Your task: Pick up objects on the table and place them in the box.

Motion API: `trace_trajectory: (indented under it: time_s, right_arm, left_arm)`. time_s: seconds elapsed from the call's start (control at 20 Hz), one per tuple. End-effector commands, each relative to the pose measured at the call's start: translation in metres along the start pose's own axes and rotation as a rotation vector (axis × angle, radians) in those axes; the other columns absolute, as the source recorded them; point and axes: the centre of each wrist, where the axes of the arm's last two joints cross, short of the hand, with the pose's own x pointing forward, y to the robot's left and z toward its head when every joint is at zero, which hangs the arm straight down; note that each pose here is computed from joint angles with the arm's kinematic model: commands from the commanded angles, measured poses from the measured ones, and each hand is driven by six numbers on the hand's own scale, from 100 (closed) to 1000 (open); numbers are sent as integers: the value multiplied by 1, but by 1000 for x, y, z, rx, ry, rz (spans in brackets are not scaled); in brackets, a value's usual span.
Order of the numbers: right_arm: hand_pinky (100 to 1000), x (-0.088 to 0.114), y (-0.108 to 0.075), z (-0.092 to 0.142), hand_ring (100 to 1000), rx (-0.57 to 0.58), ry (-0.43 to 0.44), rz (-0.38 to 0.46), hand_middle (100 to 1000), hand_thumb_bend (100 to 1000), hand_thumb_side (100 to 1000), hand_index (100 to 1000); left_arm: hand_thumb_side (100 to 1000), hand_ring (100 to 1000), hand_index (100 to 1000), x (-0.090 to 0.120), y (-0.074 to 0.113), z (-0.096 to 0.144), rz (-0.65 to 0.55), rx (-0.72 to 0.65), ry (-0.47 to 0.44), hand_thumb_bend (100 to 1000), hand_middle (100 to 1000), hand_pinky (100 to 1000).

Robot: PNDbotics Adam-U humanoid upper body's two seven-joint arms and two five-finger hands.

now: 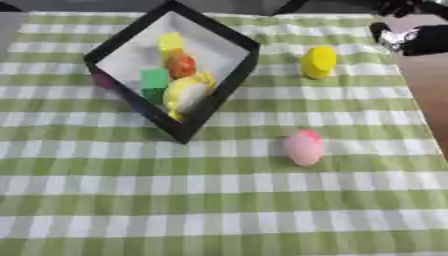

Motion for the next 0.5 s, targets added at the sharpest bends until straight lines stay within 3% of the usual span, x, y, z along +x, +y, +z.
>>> trace_trajectory:
  time_s: [0.05,0.5]
  right_arm:
    - [871,1,-20,8,860,41,22,101,828,205,466,870]
    - [878,-22,-27,-16,871,119,70,101,844,314,357,893]
  left_arm:
    - [636,789,780,6,3,-2,1,5,-19,301,801,819]
    - [634,789,778,5,2,-1,2,1,-8,297,799,819]
